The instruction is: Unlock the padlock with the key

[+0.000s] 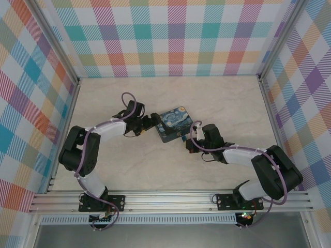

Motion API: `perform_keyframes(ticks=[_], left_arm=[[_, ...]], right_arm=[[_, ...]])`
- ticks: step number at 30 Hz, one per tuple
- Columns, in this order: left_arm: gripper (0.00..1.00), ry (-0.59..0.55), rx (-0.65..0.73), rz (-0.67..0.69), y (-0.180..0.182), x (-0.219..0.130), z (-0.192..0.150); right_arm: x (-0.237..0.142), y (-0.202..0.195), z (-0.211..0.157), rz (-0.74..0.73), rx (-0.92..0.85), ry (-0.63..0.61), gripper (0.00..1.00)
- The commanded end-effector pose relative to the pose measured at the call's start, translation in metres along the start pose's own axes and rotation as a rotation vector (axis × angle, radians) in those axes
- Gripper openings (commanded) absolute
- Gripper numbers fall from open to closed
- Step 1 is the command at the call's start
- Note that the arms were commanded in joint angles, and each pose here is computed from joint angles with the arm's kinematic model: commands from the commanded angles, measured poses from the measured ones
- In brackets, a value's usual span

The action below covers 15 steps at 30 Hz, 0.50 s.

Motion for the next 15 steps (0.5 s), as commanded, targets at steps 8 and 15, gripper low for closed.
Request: perform_keyframes(ticks=[8,15], left_arm=[[0.99,0.006,-0.045,0.133,0.033,-0.006,-0.019],[0.99,-0.004,-0.048,0.134,0.033,-0.008,-0.019]], right_arm=[[0.002,-0.012,-0.019,0.040,0.091,0.048,0.00],[0.006,-0.019,-0.025,0.050,0.133,0.079,0.00]])
Point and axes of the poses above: each hand's point on the last joint's axis, 136 mm out from that joint toward the fingers, its own x axis out along the fingers, its own y axis along the line the jaws close on, z = x × y, the point moved 6 cm from there along -x, back along the fingers, and after that the axes turned 11 degrees about -x, right-handed, at the moved point
